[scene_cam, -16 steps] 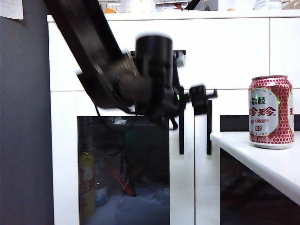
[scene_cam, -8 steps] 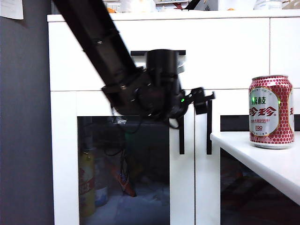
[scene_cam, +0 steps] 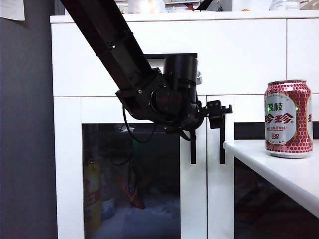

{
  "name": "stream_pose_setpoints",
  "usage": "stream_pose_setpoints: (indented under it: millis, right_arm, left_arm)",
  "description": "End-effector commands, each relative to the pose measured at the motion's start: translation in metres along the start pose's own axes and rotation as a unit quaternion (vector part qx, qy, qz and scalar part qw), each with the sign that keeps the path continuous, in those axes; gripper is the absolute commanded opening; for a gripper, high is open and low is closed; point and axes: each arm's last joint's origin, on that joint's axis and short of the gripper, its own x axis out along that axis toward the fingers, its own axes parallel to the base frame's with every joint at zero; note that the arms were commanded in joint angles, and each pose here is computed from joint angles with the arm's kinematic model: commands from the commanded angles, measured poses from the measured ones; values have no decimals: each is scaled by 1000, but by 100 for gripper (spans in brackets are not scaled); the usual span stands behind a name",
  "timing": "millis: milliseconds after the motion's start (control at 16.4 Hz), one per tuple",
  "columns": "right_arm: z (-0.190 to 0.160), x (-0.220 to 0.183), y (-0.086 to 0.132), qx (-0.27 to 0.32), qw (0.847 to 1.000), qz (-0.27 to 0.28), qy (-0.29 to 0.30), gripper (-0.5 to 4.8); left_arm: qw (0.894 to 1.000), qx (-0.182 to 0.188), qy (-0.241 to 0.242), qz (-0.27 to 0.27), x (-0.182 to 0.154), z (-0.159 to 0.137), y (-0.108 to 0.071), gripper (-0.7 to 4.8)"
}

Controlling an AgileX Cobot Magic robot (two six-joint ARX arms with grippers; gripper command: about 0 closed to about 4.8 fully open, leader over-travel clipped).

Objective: Open the left door of the white cabinet, pick up a can of beverage from the table on the right, place it inside the cabinet, and finally close the cabinet door.

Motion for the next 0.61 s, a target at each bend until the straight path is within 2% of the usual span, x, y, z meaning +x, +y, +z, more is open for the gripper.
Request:
stream_pose_setpoints:
  millis: [61, 245, 489, 550, 611]
  right_arm:
    - [3, -1, 0, -7, 1000, -1, -11, -5]
    - [3, -1, 0, -9, 1000, -1, -11, -5]
    - [3, -1, 0, -10, 1000, -1, -11, -5]
    - [3, -1, 0, -10, 1000, -1, -11, -5]
    - [3, -1, 0, -10, 1000, -1, -11, -5]
  left_arm:
    - [1000, -5, -5, 10, 1, -3, 1, 336]
    - [1000, -17, -5, 10, 2, -6, 1, 335]
    - [999, -29, -12, 14, 4, -5, 7, 213]
    - [999, -42, -14, 14, 5, -6, 8, 199]
    - [998, -56, -11, 3, 8, -7, 12, 120]
